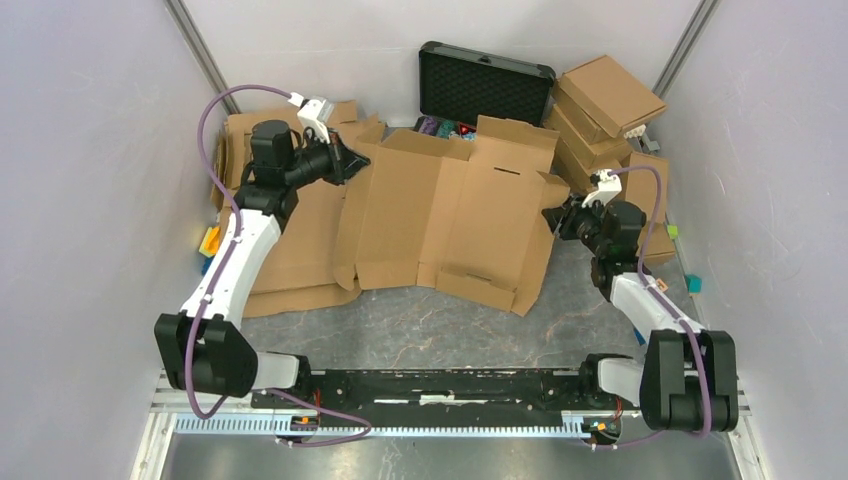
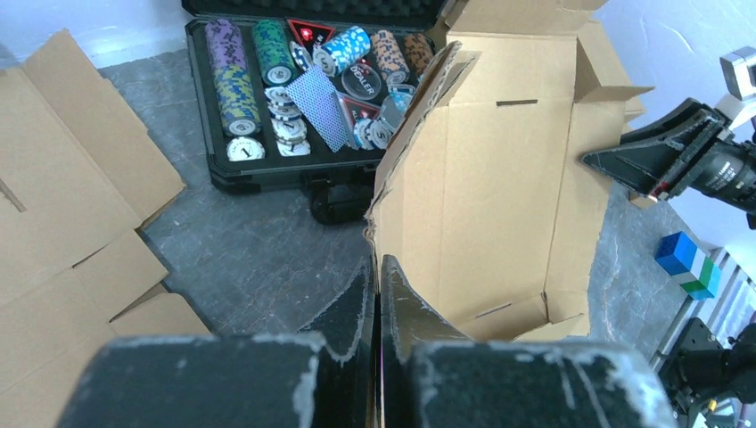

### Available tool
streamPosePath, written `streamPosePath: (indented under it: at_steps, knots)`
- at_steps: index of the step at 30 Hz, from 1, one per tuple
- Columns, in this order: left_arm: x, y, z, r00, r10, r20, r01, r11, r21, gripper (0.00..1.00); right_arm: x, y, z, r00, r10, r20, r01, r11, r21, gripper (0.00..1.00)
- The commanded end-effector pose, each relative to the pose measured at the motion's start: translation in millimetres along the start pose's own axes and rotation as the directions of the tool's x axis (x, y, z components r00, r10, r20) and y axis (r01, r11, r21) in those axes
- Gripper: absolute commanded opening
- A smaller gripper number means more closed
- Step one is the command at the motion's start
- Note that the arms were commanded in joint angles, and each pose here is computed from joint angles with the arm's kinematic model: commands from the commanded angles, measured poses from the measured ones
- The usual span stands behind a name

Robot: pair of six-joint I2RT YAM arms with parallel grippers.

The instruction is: Fold the paper box

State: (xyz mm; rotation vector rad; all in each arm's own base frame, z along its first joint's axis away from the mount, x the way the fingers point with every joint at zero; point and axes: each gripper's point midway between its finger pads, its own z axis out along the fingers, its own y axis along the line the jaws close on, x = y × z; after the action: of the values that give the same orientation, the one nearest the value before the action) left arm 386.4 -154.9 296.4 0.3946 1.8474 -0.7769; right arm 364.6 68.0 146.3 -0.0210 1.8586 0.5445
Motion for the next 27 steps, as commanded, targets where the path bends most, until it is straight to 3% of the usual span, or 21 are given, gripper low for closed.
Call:
streamPosePath:
  at_steps: [1, 8, 15, 21, 27]
  knots:
    - [-34, -12, -14, 0.992, 0.03, 0.123, -0.028, 0.999, -0.016, 0.02, -27, 11, -4, 0.995, -0.085, 0.058, 0.085, 0.996, 0.009, 0.31]
    - [-51, -24, -29, 0.972, 0.005, 0.237, 0.001, 1.0, -0.024, 0.02, -69, 42, 1, 0.97, -0.184, 0.157, 0.185, 0.983, 0.007, 0.22]
    - [-40, -38, -31, 0.951, 0.003, 0.309, 0.016, 0.998, -0.057, 0.02, -111, 67, -5, 0.909, -0.294, 0.295, 0.297, 0.954, 0.033, 0.17]
    - [-9, -51, -27, 0.938, 0.026, 0.347, 0.009, 0.995, -0.097, 0.05, -124, 69, -19, 0.848, -0.374, 0.376, 0.367, 0.926, 0.093, 0.08]
    - [37, -49, -28, 0.936, -0.004, 0.351, 0.042, 0.994, -0.1, 0.09, -98, 67, -30, 0.824, -0.388, 0.412, 0.385, 0.918, 0.095, 0.02]
